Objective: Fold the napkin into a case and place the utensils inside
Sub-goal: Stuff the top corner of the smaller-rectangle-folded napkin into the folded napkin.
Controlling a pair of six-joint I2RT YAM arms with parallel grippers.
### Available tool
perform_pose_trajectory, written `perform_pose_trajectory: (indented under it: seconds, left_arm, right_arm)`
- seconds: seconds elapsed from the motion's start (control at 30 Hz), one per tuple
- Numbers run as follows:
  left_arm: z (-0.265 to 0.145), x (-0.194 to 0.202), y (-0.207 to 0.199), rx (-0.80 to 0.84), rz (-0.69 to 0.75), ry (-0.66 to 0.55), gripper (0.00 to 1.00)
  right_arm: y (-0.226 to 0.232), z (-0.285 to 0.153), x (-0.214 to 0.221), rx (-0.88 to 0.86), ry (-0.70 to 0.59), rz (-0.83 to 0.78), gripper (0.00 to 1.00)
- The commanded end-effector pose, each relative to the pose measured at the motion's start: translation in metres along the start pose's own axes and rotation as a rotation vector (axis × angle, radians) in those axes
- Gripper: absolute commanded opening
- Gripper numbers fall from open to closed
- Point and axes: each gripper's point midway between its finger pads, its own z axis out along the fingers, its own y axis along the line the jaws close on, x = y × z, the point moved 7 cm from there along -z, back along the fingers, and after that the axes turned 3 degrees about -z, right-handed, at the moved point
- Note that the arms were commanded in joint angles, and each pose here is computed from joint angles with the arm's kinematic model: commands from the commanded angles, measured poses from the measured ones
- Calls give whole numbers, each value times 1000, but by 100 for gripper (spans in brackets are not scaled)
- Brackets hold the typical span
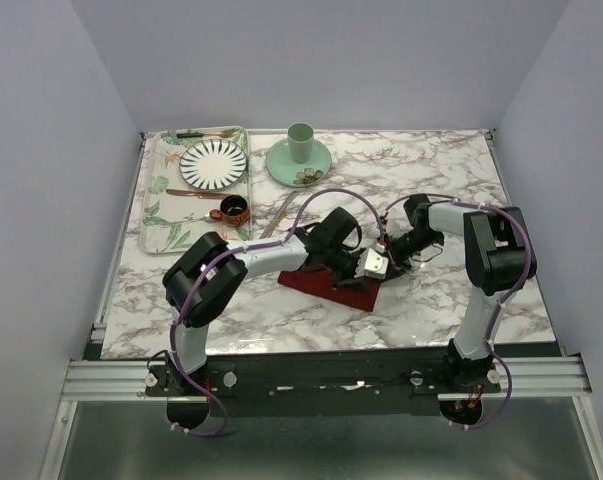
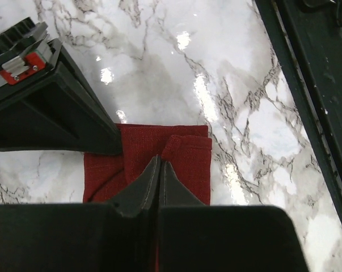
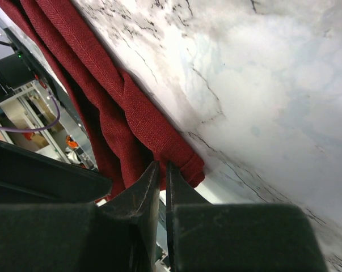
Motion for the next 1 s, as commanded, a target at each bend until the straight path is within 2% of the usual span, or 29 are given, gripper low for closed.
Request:
perform_pose_trajectory:
  seconds: [0.0,0.2,0.4,0.5,0.57,0.63,0.67,0.7,0.8,0.97]
  left_arm:
    - [5,-2,15,-88,-39,-4,14]
    - [7,5,21,-140,-64,22,40]
    - [8,10,24,-169,-60,37,57]
    - [8,12,24,-175,-53,43,62]
    - [8,13,23,-171,-54,44,61]
    - [9,13,20,-147,-56,48,54]
    - [9,14,20,-135,-58,48,51]
    - [9,13,18,-122,-57,49,40]
    - [10,13,14,-76,-82,60,29]
    - [11,16,11,-47,-113,77,32]
  right_arm:
    - [-3,2,-7,20,-2,-25,17]
    - [-3,3,-8,16,-1,-23,17]
    - [-4,3,-9,15,1,-22,17]
    - [-4,3,-10,14,2,-20,17]
    - [-4,3,-11,14,1,-19,17]
    - [-4,3,-12,17,-2,-20,17]
    - [-4,3,-12,18,0,-22,17]
    - [-4,3,-12,20,0,-21,17]
    - [-5,4,-13,24,2,-23,17]
    - [-9,4,-15,40,4,-24,17]
